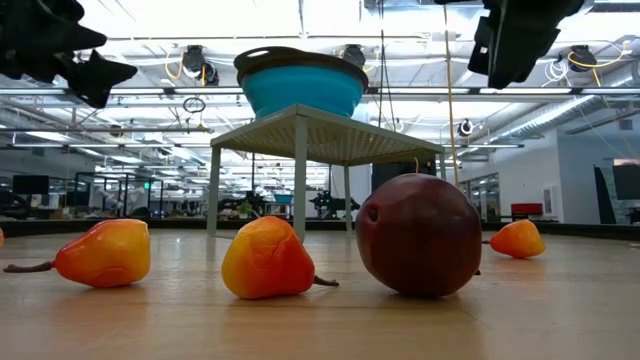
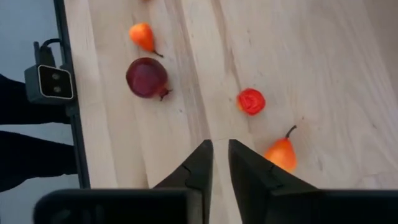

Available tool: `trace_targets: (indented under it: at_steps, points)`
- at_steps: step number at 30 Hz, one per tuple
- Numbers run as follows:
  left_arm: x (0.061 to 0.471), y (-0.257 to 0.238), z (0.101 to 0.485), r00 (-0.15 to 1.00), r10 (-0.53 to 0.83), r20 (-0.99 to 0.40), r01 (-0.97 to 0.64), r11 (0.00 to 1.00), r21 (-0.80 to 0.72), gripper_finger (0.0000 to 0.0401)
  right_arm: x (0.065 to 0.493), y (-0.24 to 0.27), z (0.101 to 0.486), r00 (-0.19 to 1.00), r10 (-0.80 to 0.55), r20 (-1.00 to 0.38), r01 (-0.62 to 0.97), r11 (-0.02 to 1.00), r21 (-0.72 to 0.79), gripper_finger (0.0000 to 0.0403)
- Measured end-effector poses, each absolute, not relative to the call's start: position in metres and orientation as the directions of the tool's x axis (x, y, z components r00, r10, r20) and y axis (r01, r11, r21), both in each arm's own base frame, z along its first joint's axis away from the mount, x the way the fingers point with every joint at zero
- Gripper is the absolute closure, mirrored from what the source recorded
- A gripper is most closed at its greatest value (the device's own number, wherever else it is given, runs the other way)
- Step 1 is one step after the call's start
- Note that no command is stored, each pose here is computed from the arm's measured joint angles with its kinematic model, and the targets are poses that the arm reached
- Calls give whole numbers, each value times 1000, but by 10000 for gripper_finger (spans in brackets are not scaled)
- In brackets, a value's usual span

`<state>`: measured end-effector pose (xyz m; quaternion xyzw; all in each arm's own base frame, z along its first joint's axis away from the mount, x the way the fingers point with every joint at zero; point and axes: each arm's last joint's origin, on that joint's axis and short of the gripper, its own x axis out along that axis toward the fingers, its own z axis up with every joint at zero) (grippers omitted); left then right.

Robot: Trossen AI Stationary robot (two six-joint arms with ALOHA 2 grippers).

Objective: Pick & Place Fruit
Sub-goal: Put the red yellow peach into the blue strainer bowl on the shelf

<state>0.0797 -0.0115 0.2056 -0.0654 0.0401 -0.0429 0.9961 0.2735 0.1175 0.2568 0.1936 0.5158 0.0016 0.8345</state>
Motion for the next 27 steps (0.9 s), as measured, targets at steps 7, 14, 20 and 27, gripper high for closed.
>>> trace_targets:
  at_steps: [7, 14, 20, 27]
  points:
    - [85, -13, 196, 992, -115, -56, 107, 986, -127, 134, 273, 117, 257, 467, 202, -861, 198, 925, 325, 308]
    - [87, -13, 192, 992, -115, -45, 108, 986, -130, 134, 271, 116, 255, 442, 194, -876, 215, 925, 313, 256]
    - [87, -14, 191, 992, -115, -42, 109, 985, -133, 134, 267, 114, 250, 403, 174, -899, 230, 931, 284, 225]
    - [87, -14, 191, 992, -115, -43, 108, 985, -136, 134, 263, 111, 236, 380, 162, -911, 235, 935, 264, 209]
